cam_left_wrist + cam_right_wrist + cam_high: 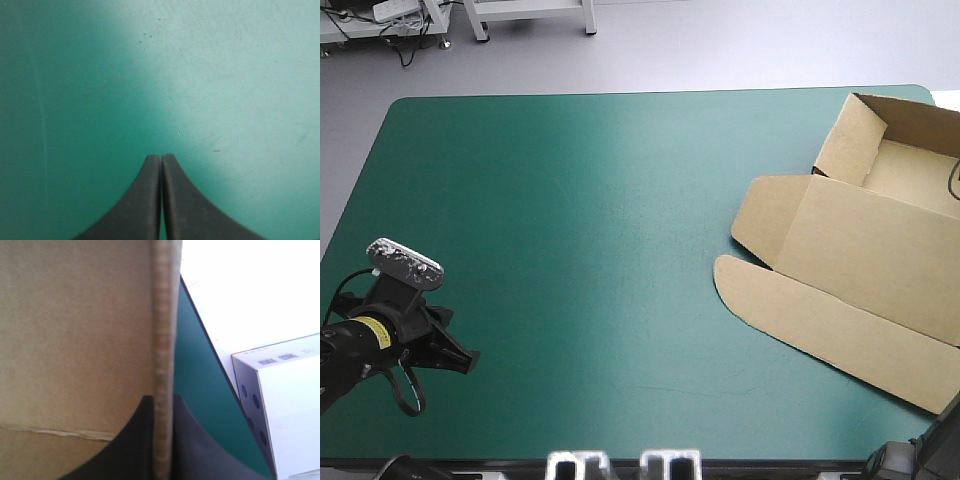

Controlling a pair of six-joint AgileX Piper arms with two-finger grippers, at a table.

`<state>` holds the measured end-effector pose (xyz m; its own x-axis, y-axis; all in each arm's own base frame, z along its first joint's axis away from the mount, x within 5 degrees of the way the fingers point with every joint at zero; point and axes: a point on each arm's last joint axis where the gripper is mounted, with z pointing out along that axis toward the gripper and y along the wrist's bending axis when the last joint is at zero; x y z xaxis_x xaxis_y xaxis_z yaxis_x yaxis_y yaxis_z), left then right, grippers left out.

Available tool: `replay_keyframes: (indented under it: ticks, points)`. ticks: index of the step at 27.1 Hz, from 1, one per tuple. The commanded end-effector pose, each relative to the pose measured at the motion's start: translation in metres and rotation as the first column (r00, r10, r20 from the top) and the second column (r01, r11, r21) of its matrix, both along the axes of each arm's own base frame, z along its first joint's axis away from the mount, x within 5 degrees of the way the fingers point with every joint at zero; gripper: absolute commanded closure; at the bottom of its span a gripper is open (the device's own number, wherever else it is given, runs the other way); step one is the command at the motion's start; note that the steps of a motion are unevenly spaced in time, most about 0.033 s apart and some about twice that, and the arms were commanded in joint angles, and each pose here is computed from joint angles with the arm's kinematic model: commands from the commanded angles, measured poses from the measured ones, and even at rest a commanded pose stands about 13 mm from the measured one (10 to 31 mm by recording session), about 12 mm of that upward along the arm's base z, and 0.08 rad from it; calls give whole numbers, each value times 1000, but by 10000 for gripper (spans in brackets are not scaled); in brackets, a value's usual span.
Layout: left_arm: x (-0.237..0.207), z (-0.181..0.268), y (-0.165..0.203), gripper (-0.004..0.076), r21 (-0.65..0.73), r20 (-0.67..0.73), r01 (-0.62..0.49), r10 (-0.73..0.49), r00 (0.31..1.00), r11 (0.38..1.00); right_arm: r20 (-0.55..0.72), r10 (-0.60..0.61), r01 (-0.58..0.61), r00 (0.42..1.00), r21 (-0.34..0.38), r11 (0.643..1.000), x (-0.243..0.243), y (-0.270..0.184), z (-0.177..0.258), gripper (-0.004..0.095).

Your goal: Fold the box

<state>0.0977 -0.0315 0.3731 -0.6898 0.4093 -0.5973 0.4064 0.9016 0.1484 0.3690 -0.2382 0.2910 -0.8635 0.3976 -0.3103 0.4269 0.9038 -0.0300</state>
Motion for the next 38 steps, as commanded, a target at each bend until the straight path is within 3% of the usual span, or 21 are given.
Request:
replay_keyframes:
  ticks: [1,4,6,9,13,15,17,25,29,32,34,35,36,37,38]
  points:
    - [-1,6,1,731,-4,18,-8,8,1000,1000,101,-29,36,994,-71,997,-14,-7,38,926]
    - [-1,7,1,731,-8,27,-6,7,1000,1000,104,-34,41,994,-71,997,-15,-10,37,890]
    - [-1,7,1,731,-11,29,-6,6,1000,1000,107,-25,32,994,-66,997,-14,-9,36,806]
    - [-1,7,0,732,-13,28,-5,5,1000,1000,112,-19,27,994,-66,997,-13,-9,37,583]
    - [0,7,0,734,-13,29,-5,5,1000,1000,110,-26,33,994,-68,997,-14,-10,37,215]
    - [0,7,0,734,-13,30,-4,5,1000,1000,114,-45,52,993,-62,997,-14,-10,37,74]
    - [0,7,0,734,-15,34,-4,4,999,1000,114,-56,63,992,-58,996,-14,-10,37,24]
    - [0,7,0,734,-19,32,-2,3,999,1000,131,-54,64,990,-69,996,-27,-1,61,22]
    - [0,7,0,734,-20,31,-2,2,1000,1000,258,-31,68,966,-137,988,-41,11,112,24]
    - [0,8,-1,734,-26,39,0,1,999,1000,436,10,51,900,-127,991,-58,35,165,82]
    - [1,9,-3,734,-48,48,9,-6,999,999,566,125,-71,815,-118,991,-73,64,201,199]
    - [1,10,-5,734,-75,56,19,-15,998,997,635,229,-180,738,-142,973,-85,85,221,308]
    - [1,10,-6,734,-90,61,24,-19,998,996,664,266,-225,699,-150,963,-88,94,229,385]
    - [2,11,-8,734,-109,74,32,-24,997,993,726,322,-306,608,-160,938,-99,116,246,574]
    - [2,12,-9,734,-116,76,34,-25,997,993,751,338,-339,568,-161,927,-105,128,254,681]
